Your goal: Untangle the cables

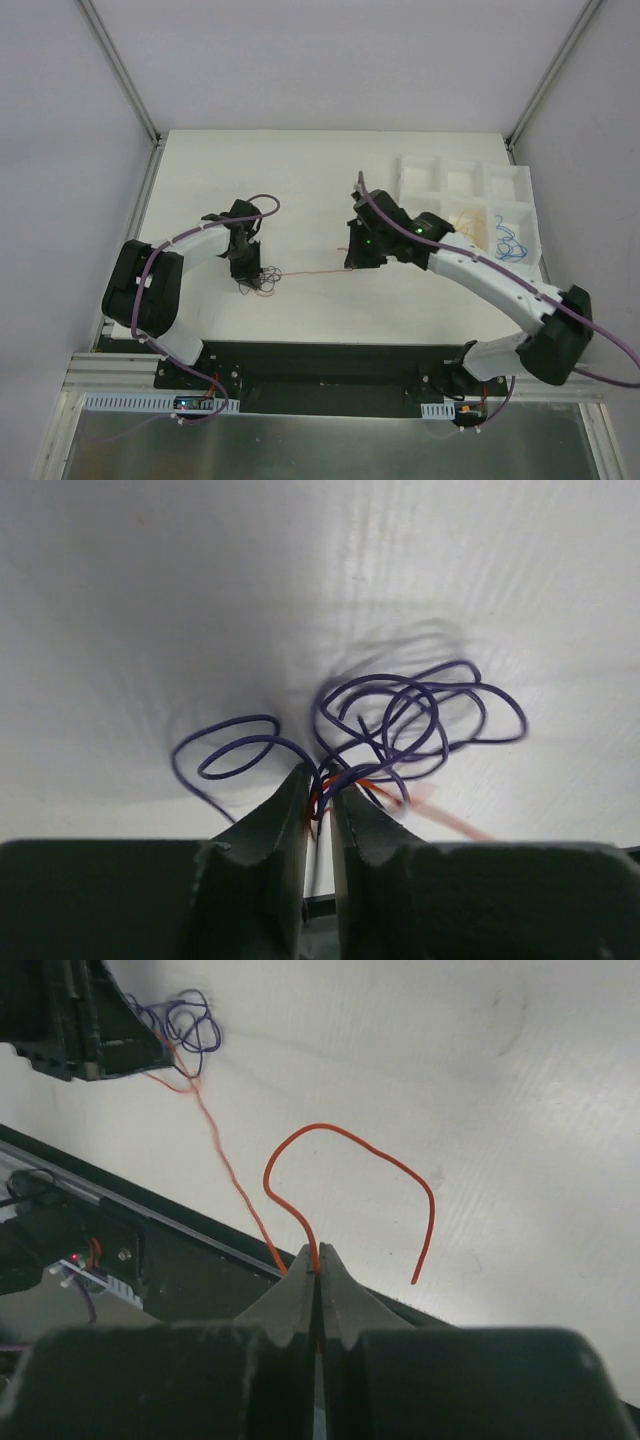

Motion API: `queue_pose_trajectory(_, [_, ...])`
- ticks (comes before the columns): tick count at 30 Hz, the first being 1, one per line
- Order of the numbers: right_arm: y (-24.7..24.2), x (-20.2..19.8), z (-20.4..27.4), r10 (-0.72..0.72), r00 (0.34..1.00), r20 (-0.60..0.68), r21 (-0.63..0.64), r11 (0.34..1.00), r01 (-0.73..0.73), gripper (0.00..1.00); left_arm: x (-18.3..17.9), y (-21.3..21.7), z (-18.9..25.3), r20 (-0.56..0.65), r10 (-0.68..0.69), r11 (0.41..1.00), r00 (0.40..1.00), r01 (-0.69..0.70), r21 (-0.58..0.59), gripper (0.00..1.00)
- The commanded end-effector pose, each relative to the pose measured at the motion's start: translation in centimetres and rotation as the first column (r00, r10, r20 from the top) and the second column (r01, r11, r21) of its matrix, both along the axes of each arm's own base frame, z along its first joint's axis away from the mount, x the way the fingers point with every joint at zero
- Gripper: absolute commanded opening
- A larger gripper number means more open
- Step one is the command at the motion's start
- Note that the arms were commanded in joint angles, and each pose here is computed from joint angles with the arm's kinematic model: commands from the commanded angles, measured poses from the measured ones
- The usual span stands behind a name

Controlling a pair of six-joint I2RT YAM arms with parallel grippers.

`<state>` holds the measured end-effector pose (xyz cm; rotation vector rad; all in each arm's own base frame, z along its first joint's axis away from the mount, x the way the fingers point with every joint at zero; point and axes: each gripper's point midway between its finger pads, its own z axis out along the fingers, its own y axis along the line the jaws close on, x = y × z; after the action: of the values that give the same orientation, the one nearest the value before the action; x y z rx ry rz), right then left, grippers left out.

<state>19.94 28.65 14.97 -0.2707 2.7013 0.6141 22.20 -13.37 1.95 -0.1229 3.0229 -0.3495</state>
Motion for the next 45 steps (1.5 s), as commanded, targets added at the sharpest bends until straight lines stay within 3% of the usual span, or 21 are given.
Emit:
queue_pose_trajectory(1, [-6.8,2.0,7.7,-0.157,0.950,0.270,-0.056,0.982,0.179,0.00,0.5,1.9,0.3,-0.002,0.054,0.997,0.999,-0.054,0.052,0.16])
queue_pose_trajectory(3, [-8.9,2.6,11.2,-0.221,0.912,0.345,0.003,0.972,0.234,0.00,0.6,2.2,0.3,0.008,0.053,0.997,0.999,-0.053,0.057,0.26])
queue_pose_trajectory(8, [-14.3,4.0,20.0,-0.394,0.778,0.489,0.185,0.919,0.349,0.00,0.3,3.3,-0.3,-0.010,0.065,0.995,0.998,-0.063,0.083,0.34])
queue_pose_trajectory(11, [-17.0,4.1,23.8,-0.446,0.706,0.550,0.223,0.893,0.391,0.00,0.1,3.6,-0.3,-0.010,0.077,0.994,0.997,-0.076,0.073,0.39])
queue_pose_trajectory(15, [-18.7,4.2,26.9,-0.473,0.659,0.585,0.249,0.878,0.409,0.00,0.3,3.2,0.8,0.027,0.071,0.997,0.997,-0.072,0.038,0.50])
queue_pose_trajectory(21, [-20.5,5.7,29.0,-0.503,0.603,0.619,0.250,0.854,0.456,0.00,0.5,0.6,4.1,0.097,0.018,0.991,0.995,-0.006,-0.131,0.67])
queue_pose_trajectory(26, [-20.9,7.5,29.6,-0.541,0.596,0.594,0.269,0.831,0.486,0.00,0.6,-1.0,7.4,0.183,-0.016,0.969,0.983,0.061,-0.241,0.80])
queue_pose_trajectory(32, [-20.4,10.2,29.5,-0.560,0.612,0.558,0.286,0.822,0.492,0.00,1.4,-1.2,10.2,0.276,-0.007,0.963,0.961,0.081,-0.258,0.83])
queue_pose_trajectory(45, [-23.7,19.2,28.6,-0.644,0.554,0.528,0.310,0.753,0.580,0.00,0.7,-1.8,9.9,0.199,-0.032,0.953,0.980,0.090,-0.288,0.72])
